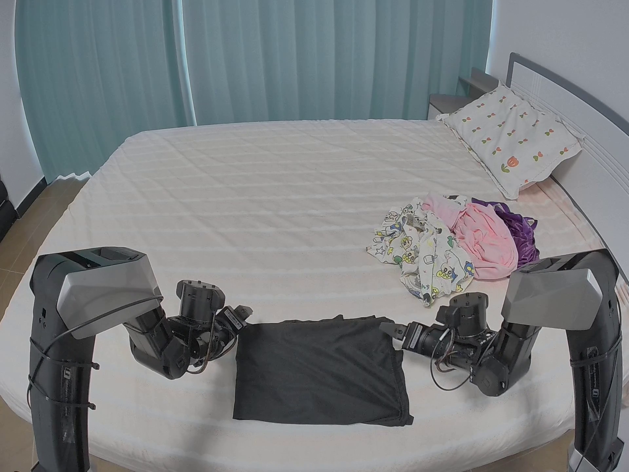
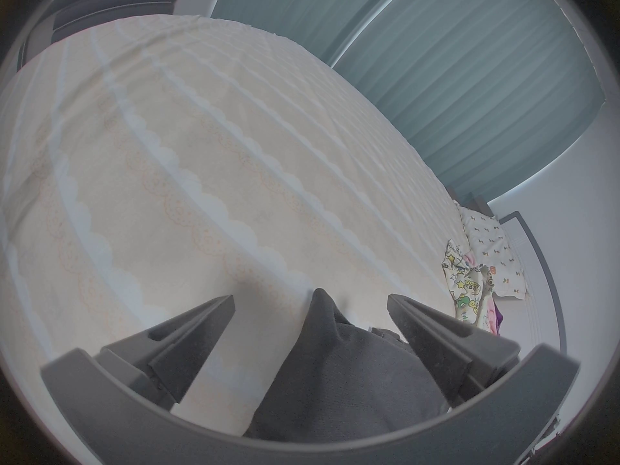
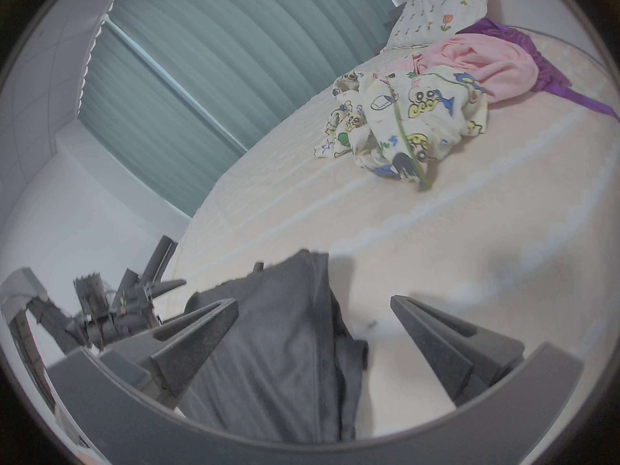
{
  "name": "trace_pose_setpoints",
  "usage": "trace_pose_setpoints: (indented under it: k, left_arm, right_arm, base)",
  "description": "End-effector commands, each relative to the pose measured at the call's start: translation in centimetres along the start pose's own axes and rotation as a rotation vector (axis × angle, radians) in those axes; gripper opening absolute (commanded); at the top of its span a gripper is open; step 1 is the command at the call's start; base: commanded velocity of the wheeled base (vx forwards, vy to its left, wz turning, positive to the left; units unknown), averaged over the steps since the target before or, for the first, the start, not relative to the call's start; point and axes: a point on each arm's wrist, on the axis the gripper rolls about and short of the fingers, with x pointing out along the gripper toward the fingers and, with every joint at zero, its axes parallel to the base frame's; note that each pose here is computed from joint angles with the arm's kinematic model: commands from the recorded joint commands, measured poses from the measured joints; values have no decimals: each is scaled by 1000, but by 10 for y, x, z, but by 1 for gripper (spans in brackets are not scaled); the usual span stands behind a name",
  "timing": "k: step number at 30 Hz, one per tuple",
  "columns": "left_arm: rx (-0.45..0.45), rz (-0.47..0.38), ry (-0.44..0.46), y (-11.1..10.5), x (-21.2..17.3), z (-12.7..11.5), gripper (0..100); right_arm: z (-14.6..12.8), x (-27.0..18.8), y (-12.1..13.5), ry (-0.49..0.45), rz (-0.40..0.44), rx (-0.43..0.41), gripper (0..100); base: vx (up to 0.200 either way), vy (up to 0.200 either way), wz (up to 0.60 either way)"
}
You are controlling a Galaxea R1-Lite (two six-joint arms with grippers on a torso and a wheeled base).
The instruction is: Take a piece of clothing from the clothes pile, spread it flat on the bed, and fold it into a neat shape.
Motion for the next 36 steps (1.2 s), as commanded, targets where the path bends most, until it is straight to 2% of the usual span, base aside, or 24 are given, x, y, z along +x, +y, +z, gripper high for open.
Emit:
trace_pose_setpoints:
  k: [1,4,7,13,14,36]
  left_arm:
    - [-18,-4,-7,-1,-4,4,100]
    - [-18,-5,-8,-1,-4,4,100]
    - [-20,-6,-11,-1,-4,4,100]
    - [-18,-12,-14,-2,-3,4,100]
    - [-18,-12,-14,-2,-3,4,100]
    - [-17,-12,-17,-2,-3,4,100]
  right_arm:
    - [25,32,7,-15,13,96,100]
    - [31,45,17,-5,23,124,100]
    - [17,57,18,28,0,123,100]
    - [16,58,17,25,-12,126,100]
    - [16,57,17,28,-14,126,0]
    - [25,58,13,-39,-79,130,0]
  base:
    - [0,0,0]
    - [0,0,0]
    - [0,0,0]
    - [0,0,0]
    - [0,0,0]
    - [0,0,0]
